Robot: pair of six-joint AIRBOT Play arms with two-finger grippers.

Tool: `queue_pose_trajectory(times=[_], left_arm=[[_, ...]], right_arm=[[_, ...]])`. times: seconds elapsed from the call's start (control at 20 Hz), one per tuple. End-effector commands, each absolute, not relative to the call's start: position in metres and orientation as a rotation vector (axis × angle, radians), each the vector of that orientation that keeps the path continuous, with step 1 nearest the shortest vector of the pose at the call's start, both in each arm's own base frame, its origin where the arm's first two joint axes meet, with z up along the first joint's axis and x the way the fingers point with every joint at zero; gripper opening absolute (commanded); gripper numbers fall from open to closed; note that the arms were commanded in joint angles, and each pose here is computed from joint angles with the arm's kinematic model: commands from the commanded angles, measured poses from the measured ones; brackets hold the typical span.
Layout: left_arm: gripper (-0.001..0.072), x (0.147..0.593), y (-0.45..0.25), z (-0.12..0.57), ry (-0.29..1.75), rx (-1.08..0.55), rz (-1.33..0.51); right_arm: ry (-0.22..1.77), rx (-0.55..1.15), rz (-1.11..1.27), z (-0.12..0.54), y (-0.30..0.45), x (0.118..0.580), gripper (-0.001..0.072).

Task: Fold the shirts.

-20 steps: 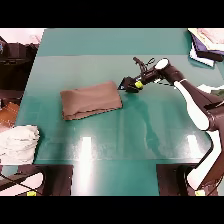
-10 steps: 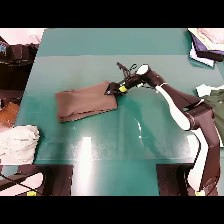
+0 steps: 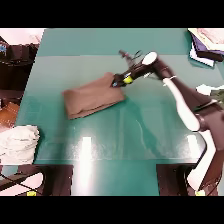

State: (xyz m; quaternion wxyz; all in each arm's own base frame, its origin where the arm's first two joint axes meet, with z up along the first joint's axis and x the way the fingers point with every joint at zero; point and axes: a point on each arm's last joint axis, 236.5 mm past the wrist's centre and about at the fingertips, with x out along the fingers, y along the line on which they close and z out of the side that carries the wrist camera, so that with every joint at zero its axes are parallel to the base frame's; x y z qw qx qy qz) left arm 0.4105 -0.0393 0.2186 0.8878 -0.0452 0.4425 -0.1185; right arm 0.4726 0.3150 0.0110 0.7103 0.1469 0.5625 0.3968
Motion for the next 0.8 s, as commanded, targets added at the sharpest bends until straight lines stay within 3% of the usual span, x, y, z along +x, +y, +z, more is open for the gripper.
queue_pose_trajectory(times=[0.0,0.2,0.4,0.75], left_arm=[[0.0028,0.410,-0.039,0.218,0.922,-0.088,-0.251],[0.0027,0.409,-0.046,0.220,0.918,-0.106,-0.275],[0.0027,0.409,-0.061,0.226,0.902,-0.148,-0.332],[0.0027,0.406,-0.080,0.234,0.890,-0.208,-0.401]], right_arm=[[1.178,0.259,0.680,0.059,0.207,0.499,0.0018],[1.056,0.301,0.393,0.118,0.046,0.512,0.0018],[0.935,0.411,0.143,0.154,-0.093,0.495,0.0018],[0.844,0.576,-0.082,0.164,-0.220,0.449,0.0017]])
